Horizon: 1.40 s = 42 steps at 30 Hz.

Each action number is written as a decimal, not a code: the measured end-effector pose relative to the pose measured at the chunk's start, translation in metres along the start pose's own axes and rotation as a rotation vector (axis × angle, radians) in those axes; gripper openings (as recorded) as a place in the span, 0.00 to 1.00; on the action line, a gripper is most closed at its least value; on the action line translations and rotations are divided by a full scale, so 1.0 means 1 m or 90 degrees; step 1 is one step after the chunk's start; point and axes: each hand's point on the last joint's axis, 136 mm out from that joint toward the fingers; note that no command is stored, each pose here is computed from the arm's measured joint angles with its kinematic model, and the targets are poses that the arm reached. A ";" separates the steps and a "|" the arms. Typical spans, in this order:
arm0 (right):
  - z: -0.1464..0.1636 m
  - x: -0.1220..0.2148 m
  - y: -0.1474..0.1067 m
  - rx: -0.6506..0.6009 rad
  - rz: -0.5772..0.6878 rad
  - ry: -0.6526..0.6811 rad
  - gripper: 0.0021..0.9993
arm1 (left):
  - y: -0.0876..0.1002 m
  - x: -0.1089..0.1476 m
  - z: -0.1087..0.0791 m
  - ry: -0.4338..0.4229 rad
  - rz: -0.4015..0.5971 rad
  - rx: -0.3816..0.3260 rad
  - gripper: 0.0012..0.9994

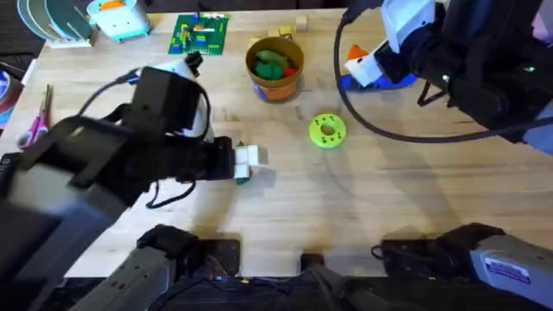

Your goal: Pick up the gripper from the table and insert it into the empty holder that is missing its gripper. Then pick up a screw, insert it into the mounting hole, and use the screwdriver to tighten it. Finally, clean up the table by picking up the vegetable and placing it into the bucket.

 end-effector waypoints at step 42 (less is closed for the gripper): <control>0.002 -0.003 -0.004 0.001 0.009 0.004 0.99 | 0.007 -0.067 0.009 0.112 0.089 0.088 1.00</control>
Point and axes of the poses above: each hand's point on the last joint's axis, 136 mm out from that joint toward the fingers, its own x axis back along the fingers, its own z axis along the line the jaws close on, y = z × x, and after that the axes turned 10 degrees about -x, right-handed
